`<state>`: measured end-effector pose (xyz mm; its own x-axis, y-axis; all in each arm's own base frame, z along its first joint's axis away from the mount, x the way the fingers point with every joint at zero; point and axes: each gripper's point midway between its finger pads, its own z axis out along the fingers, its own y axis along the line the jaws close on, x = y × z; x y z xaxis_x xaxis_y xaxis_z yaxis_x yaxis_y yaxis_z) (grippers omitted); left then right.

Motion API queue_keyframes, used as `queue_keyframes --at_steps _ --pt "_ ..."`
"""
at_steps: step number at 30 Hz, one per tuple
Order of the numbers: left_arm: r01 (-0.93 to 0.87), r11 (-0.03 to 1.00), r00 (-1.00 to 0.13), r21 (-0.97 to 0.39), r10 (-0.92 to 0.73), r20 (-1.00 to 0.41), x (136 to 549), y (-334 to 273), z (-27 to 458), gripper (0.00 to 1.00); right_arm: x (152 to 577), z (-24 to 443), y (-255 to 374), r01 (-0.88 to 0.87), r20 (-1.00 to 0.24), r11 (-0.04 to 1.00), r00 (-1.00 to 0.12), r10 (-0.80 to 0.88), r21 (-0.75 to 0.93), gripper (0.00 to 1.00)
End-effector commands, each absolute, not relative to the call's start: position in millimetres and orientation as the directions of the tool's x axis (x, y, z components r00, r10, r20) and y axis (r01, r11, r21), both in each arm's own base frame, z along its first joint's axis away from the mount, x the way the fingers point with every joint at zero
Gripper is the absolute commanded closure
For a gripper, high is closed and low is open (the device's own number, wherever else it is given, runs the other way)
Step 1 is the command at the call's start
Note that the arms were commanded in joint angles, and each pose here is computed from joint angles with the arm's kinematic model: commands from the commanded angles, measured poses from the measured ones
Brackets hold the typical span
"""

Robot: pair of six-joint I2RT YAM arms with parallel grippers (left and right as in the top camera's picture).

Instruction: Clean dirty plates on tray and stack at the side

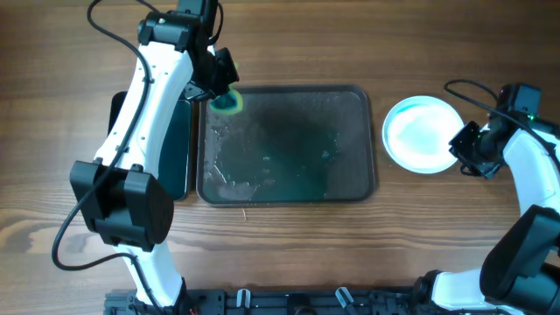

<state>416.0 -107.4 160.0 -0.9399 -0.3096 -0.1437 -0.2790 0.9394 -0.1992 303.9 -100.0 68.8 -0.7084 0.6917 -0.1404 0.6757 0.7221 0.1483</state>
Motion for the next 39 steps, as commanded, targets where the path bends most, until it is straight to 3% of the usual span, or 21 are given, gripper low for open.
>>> queue_keyframes --at_steps 1,4,8,14,19,21,23,24,25,28,30,33,36,37,38,39 --pt "-0.237 0.96 -0.957 -0.149 -0.258 -0.136 406 -79 168 0.96 342 133 -78 0.509 -0.251 0.808 -0.775 0.58 0.296 0.64" --pt "-0.249 0.968 -0.965 0.005 -0.248 -0.088 387 -37 163 0.96 363 168 -36 0.332 -0.334 0.876 -0.829 0.448 0.349 0.51" --pt "-0.296 0.942 -0.955 0.16 -0.291 -0.056 371 6 153 0.96 367 165 15 0.206 -0.334 0.915 -0.884 0.326 0.348 0.5" --pt "-0.369 0.906 -0.926 0.208 -0.378 0.0 354 45 100 0.96 370 165 51 0.107 -0.372 0.951 -0.903 0.215 0.291 0.49" --pt "-0.458 0.872 -0.887 0.172 -0.462 -0.018 352 72 66 0.94 366 163 62 0.058 -0.37 0.959 -0.915 0.162 0.276 0.49" --pt "-0.472 0.871 -0.88 0.14 -0.474 -0.018 354 72 60 0.77 364 163 61 0.06 -0.365 0.959 -0.917 0.162 0.276 0.49" --pt "-0.471 0.872 -0.881 0.135 -0.472 -0.024 356 70 60 0.53 362 162 61 0.063 -0.357 0.961 -0.92 0.161 0.27 0.48" --pt "-0.469 0.873 -0.882 0.135 -0.47 -0.024 356 70 60 0.12 363 162 60 0.062 -0.359 0.962 -0.92 0.159 0.266 0.48" --pt "-0.469 0.873 -0.882 0.136 -0.471 -0.021 354 70 61 0.0 363 161 59 0.058 -0.361 0.963 -0.92 0.154 0.261 0.48" --pt "-0.5 0.857 -0.865 0.122 -0.501 -0.028 355 68 81 0.0 362 161 59 0.043 -0.364 0.966 -0.922 0.137 0.255 0.48" --pt "-0.505 0.862 -0.861 0.03 -0.501 -0.092 365 58 116 0.0 361 163 59 0.016 -0.373 0.969 -0.922 0.109 0.245 0.47" --pt "-0.484 0.867 -0.843 -0.122 -0.499 -0.202 372 42 166 0.0 359 173 60 -0.013 -0.404 0.97 -0.911 0.088 0.242 0.41" --pt "-0.463 0.869 -0.828 -0.176 -0.495 -0.265 366 36 196 0.0 351 200 59 -0.043 -0.472 0.97 -0.878 0.077 0.238 0.33" --pt "-0.46 0.869 -0.824 -0.181 -0.494 -0.277 365 36 201 0.0 347 209 59 -0.059 -0.495 0.971 -0.866 0.066 0.233 0.26" --pt "-0.457 0.87 -0.82 -0.186 -0.494 -0.291 363 35 206 0.0 336 231 56 -0.066 -0.546 0.973 -0.835 0.068 0.223 0.07" --pt "-0.457 0.87 -0.819 -0.187 -0.493 -0.294 363 35 207 0.0 326 245 54 -0.071 -0.575 0.973 -0.815 0.069 0.218 0.0"
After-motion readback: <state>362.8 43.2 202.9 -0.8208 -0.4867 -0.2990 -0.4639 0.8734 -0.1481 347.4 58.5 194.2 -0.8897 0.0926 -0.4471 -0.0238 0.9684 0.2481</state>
